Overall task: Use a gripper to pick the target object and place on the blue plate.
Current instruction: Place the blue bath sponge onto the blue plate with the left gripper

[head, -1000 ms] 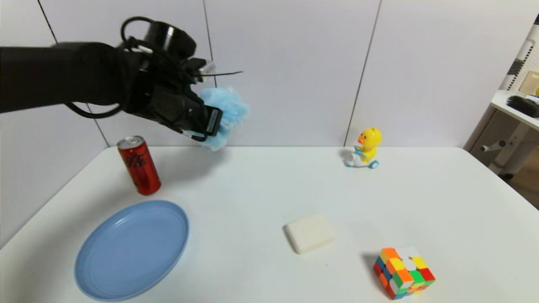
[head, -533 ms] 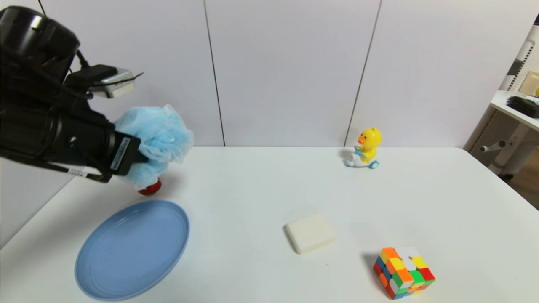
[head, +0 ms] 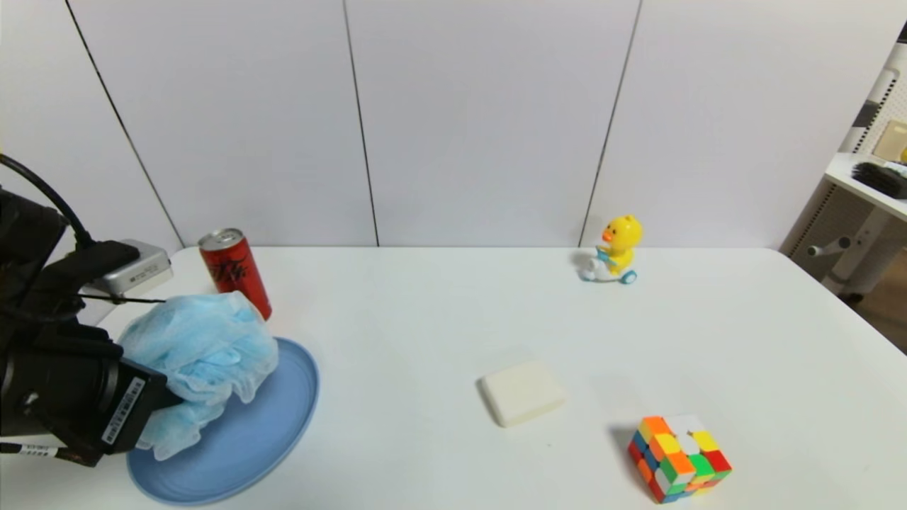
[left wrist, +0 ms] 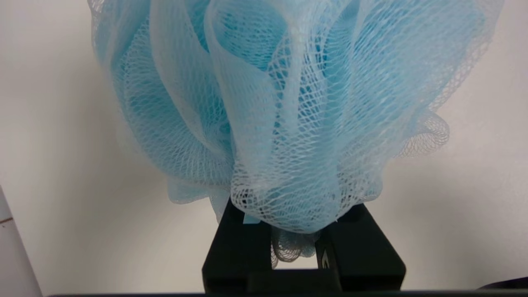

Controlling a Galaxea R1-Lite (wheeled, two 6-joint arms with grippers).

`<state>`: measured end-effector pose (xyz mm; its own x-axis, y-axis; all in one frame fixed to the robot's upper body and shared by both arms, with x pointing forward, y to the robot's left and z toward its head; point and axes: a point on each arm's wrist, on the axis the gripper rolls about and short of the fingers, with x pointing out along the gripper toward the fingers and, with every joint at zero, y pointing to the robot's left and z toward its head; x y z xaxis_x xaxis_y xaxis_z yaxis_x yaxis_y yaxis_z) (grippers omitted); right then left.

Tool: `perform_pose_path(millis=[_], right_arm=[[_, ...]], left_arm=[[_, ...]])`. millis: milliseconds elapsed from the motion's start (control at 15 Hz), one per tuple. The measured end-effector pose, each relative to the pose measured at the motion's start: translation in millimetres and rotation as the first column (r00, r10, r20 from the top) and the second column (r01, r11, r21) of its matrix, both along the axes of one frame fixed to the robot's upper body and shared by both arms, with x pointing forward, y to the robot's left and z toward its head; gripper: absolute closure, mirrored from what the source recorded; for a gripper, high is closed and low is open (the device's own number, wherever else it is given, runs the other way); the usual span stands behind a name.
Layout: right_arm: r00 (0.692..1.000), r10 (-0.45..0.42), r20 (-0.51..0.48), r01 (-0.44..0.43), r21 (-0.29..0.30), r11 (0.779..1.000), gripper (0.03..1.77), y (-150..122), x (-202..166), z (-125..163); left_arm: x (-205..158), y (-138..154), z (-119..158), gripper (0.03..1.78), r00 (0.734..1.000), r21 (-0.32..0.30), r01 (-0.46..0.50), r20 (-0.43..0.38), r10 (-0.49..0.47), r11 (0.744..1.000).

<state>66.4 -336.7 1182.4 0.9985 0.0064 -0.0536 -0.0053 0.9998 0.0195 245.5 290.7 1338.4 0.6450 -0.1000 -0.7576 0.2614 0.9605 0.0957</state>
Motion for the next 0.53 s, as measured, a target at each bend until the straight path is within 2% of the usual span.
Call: perform_pose_path(millis=[67,133,333,533], right_arm=[[1.0,0.0,0.0,0.0,0.0,1.0,0.1,0.0,0.0,0.0],[1.0,0.0,0.0,0.0,0.0,1.0,0.1,0.0,0.0,0.0],[1.0,0.001,0.0,-0.001,0.0,1.0,0.1,0.0,0.0,0.1],[1.0,0.0,0.0,0.0,0.0,1.0,0.1,0.0,0.0,0.1]], left_arm=[[-1.6,0.3,-7.0,1.49,1.0,-0.002,0.006,-0.012,-0.006,1.0],[-1.6,-0.1,-12.5,1.41,1.0,-0.015,0.016,-0.016,-0.016,1.0],[0.5,-1.1,-22.1,0.97,0.999,-0.03,0.031,-0.016,-0.032,0.999],[1.9,-1.6,-22.2,0.7,0.999,-0.027,0.04,-0.003,-0.04,0.999]])
